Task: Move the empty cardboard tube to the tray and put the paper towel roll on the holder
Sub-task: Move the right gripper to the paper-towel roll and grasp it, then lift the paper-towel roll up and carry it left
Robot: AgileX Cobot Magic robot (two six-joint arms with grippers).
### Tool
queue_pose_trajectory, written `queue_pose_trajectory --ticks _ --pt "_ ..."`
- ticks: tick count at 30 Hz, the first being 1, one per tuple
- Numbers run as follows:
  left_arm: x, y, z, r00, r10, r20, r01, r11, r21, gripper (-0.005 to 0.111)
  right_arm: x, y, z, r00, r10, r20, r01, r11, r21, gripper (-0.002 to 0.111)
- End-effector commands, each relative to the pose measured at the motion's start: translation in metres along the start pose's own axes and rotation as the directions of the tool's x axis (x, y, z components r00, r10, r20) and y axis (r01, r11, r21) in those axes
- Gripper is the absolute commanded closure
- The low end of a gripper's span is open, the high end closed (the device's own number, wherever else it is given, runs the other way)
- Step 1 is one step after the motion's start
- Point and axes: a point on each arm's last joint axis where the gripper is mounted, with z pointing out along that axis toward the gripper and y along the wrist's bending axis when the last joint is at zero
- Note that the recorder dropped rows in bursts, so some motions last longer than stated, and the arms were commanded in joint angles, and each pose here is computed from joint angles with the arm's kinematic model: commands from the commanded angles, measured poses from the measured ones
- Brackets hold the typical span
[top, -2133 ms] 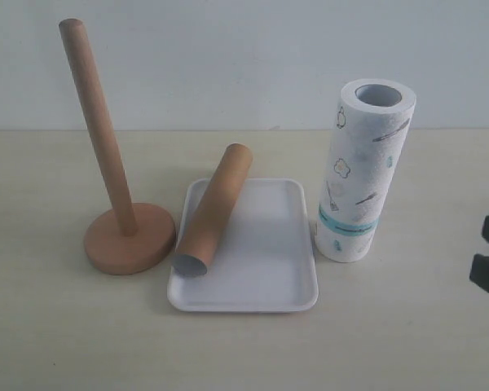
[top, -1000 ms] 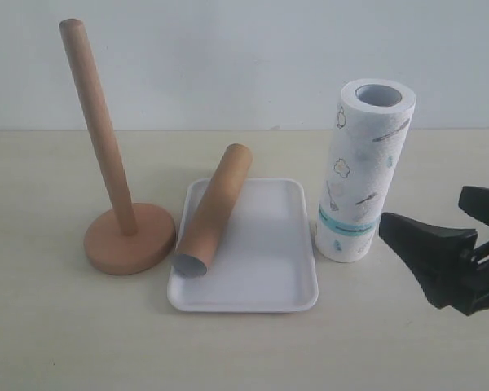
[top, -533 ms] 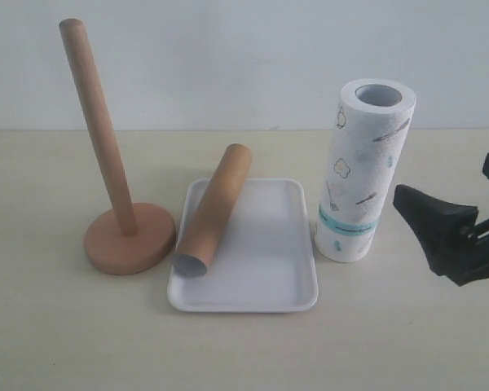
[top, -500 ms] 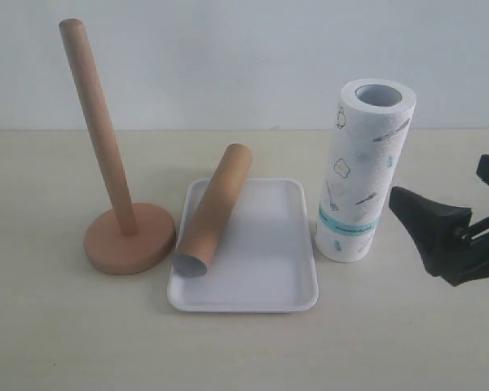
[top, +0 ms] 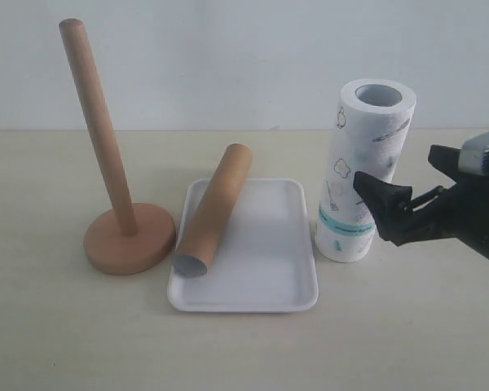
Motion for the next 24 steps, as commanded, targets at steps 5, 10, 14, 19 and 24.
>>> queue_pose_trajectory --ticks 5,10,14,19,24 --pt "0.001 0.000 0.000 1.000 0.007 -0.002 -0.007 1.000 0.004 0.103 -0.005 -0.010 0.039 0.999 -0.014 0.053 0.017 0.999 -0.048 0.003" --pt "0.001 0.000 0.000 1.000 0.007 -0.002 -0.007 1.000 0.004 0.103 -0.005 -0.010 0.058 0.998 -0.015 0.053 0.022 0.992 -0.127 0.006" --pt "0.001 0.000 0.000 1.000 0.007 -0.002 -0.007 1.000 0.004 0.103 -0.003 -0.005 0.058 0.999 -0.024 0.034 0.030 0.983 -0.183 0.058" --pt "0.001 0.000 0.000 1.000 0.007 -0.002 -0.007 1.000 0.004 0.103 -0.003 -0.012 0.058 0.999 0.022 0.028 -0.019 0.994 -0.108 0.108" --pt "0.001 0.000 0.000 1.000 0.007 -0.002 -0.007 1.000 0.004 0.103 -0.012 -0.013 0.056 0.999 0.014 0.051 -0.010 0.996 -0.086 0.108"
